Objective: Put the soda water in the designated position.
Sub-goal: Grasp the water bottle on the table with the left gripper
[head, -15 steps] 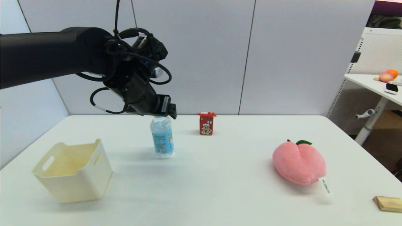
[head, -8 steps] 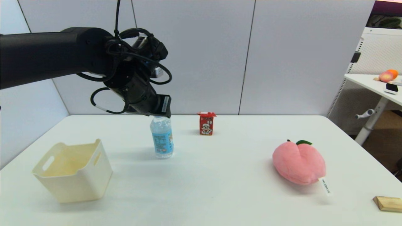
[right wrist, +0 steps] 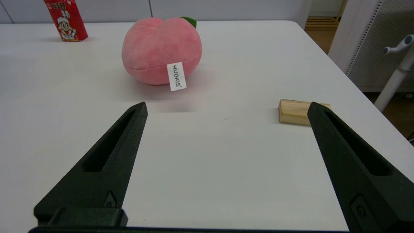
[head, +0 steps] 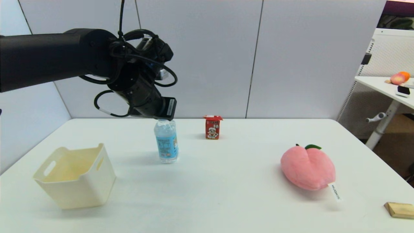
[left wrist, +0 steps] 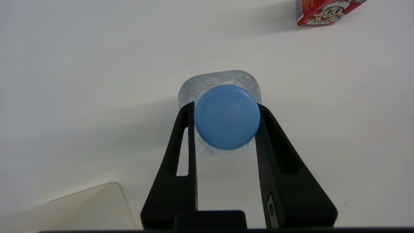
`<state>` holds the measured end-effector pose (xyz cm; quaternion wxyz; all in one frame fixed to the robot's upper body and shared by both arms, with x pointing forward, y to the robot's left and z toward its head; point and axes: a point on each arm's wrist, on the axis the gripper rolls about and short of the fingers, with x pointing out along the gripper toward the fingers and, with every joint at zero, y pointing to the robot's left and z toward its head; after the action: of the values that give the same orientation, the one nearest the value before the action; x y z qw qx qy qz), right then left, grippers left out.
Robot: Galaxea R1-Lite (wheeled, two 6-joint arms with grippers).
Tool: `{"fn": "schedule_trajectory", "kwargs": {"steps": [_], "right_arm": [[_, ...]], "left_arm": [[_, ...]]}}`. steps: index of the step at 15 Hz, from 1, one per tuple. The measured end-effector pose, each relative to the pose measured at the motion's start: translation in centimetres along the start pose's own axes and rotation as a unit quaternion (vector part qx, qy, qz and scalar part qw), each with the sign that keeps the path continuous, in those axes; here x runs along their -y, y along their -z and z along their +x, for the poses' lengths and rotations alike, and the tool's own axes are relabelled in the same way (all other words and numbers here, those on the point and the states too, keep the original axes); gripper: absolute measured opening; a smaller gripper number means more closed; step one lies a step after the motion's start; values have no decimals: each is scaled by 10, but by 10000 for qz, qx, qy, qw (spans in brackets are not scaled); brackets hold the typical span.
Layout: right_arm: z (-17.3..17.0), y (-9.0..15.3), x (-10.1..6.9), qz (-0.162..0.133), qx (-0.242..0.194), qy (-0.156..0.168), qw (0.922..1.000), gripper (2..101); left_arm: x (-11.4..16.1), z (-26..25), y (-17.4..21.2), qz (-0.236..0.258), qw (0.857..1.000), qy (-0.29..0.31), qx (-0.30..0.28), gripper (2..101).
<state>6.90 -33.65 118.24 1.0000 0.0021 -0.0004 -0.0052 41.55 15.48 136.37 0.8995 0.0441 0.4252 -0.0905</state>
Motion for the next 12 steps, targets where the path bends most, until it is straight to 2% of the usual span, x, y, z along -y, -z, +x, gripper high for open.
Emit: {"fn": "schedule_trajectory", "kwargs": {"steps": [5, 12], "right_arm": [[0, 0, 0, 2, 2, 2, 10000, 980], [0, 0, 0, 2, 2, 2, 10000, 980]], "left_arm": [[1, -1, -2, -10, 9999, 44, 120, 304], [6, -8, -13, -15, 9974, 218, 685, 304]]}}
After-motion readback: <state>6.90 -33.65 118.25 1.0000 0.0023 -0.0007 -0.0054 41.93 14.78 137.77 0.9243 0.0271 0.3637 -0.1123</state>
